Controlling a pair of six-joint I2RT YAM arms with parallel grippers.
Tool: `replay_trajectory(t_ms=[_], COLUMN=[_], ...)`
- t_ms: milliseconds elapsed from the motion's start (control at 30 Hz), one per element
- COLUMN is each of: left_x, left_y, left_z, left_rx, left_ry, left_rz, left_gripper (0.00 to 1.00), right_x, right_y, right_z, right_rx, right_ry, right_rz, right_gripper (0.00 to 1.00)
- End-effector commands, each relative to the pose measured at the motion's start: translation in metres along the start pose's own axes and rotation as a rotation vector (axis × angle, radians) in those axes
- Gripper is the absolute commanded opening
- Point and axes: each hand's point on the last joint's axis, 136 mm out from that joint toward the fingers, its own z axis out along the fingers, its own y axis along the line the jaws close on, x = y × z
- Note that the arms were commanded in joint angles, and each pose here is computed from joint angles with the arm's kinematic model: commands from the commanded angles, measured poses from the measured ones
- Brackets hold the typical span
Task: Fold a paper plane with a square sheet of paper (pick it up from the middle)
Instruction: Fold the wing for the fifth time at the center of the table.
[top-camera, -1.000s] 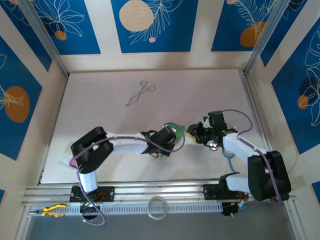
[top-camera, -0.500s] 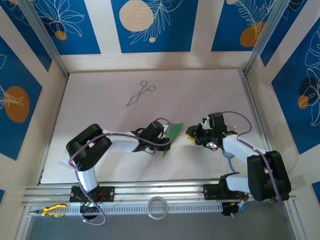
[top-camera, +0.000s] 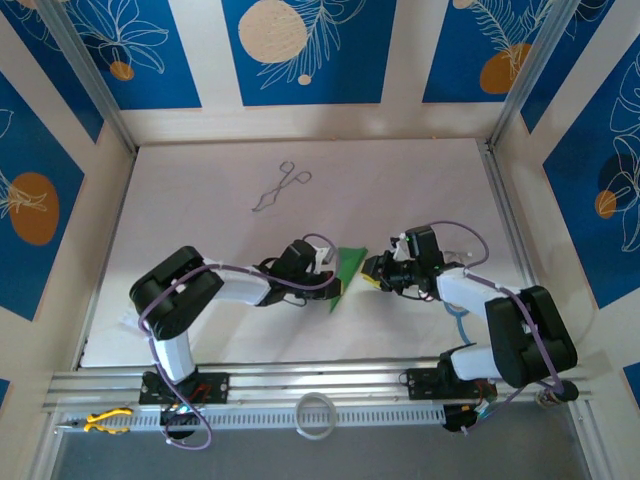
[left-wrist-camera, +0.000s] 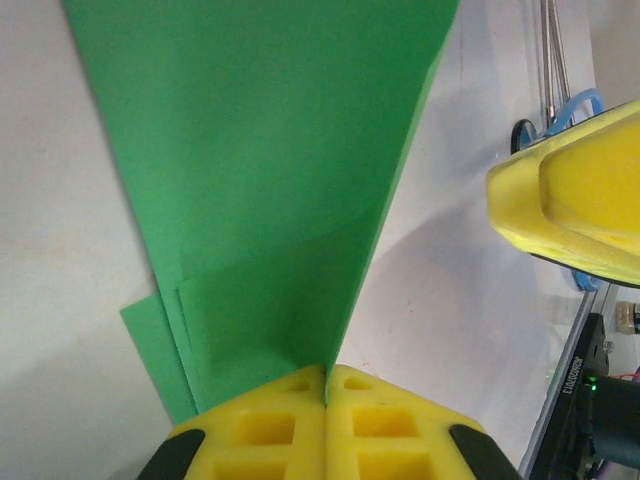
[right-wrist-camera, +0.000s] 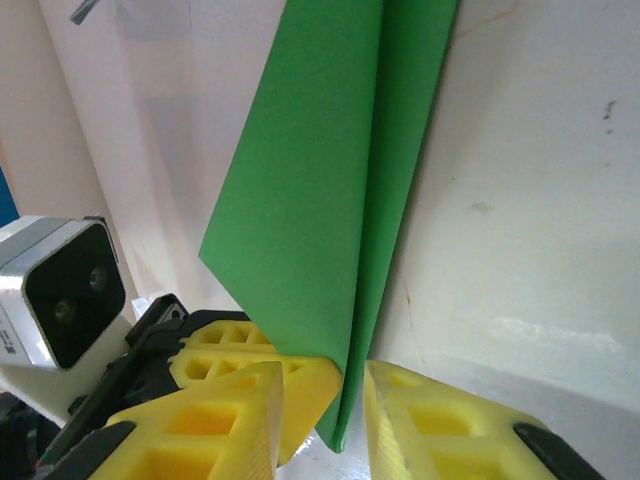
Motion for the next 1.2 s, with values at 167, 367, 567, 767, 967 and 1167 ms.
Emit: replay_trajectory(t_ms=[167,367,567,767,967,1167], left_x=[-0.001,0.002,0.003,0.003,0.004,0.005], left_y=[0.002,0.006,0.008,0.008,0.011,0.015], left_z=[0.001,0.002,0.003,0.003,0.002,0.002], left_rx=[0.058,0.069,0.071,0.084,0.099,0.118], left_ry=[-0.011,-0.02,-0.021,-0.028,-0.04,-0.05], left_rz=[-0.056,-0.081,-0.092,-0.111,-0.161,-0.205], left_gripper=[0.0,0.0,0.0,0.0,0.0,0.0], right_x=[0.006,0.008,0.0,-0.003,0.006,0.008], right_y=[0.01,0.011,0.007,0.012,0.023,0.027], right_z=[0.009,0.012,0.012,0.007,0.013,0.022], right_rx=[-0.032,-0.036,0.001,0.011,-0.047,-0.075], right_ry=[0.039,0.048,-0.007,-0.079,0.015,0.051], right_rz=[-0.075,-0.091,-0.098,-0.183,-0.199,-0.211], right_gripper=[0.17,0.12,0.12,0.12,0.13,0.12])
